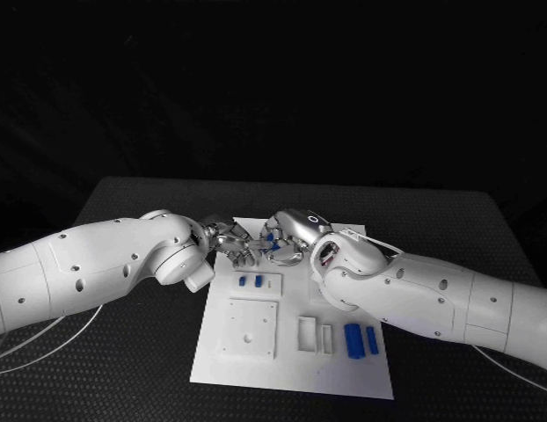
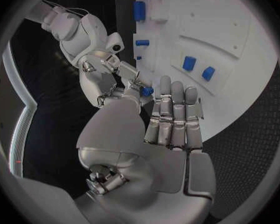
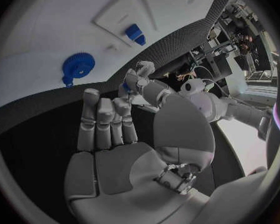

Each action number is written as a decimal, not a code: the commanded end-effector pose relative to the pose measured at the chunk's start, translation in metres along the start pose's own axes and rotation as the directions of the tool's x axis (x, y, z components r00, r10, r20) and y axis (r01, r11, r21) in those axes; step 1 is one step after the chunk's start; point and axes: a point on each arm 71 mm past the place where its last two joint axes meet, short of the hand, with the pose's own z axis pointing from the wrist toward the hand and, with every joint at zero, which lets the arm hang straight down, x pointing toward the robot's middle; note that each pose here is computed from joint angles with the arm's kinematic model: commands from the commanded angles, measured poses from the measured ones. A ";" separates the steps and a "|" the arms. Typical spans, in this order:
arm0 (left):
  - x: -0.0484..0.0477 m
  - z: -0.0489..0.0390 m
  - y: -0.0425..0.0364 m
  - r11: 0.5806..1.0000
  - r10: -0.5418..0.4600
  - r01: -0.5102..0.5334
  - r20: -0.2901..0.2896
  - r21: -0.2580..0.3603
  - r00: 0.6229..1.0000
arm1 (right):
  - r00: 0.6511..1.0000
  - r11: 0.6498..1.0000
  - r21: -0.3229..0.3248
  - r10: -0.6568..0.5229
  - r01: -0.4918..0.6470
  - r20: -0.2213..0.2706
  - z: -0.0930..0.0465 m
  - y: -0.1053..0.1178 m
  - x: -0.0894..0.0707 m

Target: Assemble the parts on the task board

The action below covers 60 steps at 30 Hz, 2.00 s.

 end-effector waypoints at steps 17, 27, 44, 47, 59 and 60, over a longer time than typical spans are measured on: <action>0.0010 0.0004 -0.0036 0.997 -0.072 0.072 -0.008 0.012 0.997 | 1.000 1.000 -0.010 -0.013 0.013 -0.013 0.001 0.003 0.001; 0.0015 0.0005 -0.0039 0.996 -0.090 0.090 -0.009 0.011 0.996 | 1.000 1.000 -0.010 -0.015 0.014 -0.019 0.001 0.003 0.002; -0.0009 -0.0002 -0.0028 0.994 -0.105 0.104 0.005 0.015 0.995 | 0.999 1.000 -0.007 -0.015 0.015 -0.031 0.002 0.002 0.003; -0.0013 -0.0005 -0.0025 0.994 -0.105 0.105 0.008 0.016 0.994 | 0.999 1.000 -0.005 -0.013 0.013 -0.033 0.002 0.002 0.003; -0.0015 -0.0005 -0.0022 0.994 -0.107 0.107 -0.002 0.018 0.994 | 0.999 1.000 -0.003 0.004 -0.004 -0.032 0.002 0.001 0.003; -0.0016 -0.0005 -0.0021 0.994 -0.108 0.108 -0.004 0.018 0.994 | 0.999 1.000 -0.002 0.006 -0.006 -0.032 0.002 0.000 0.003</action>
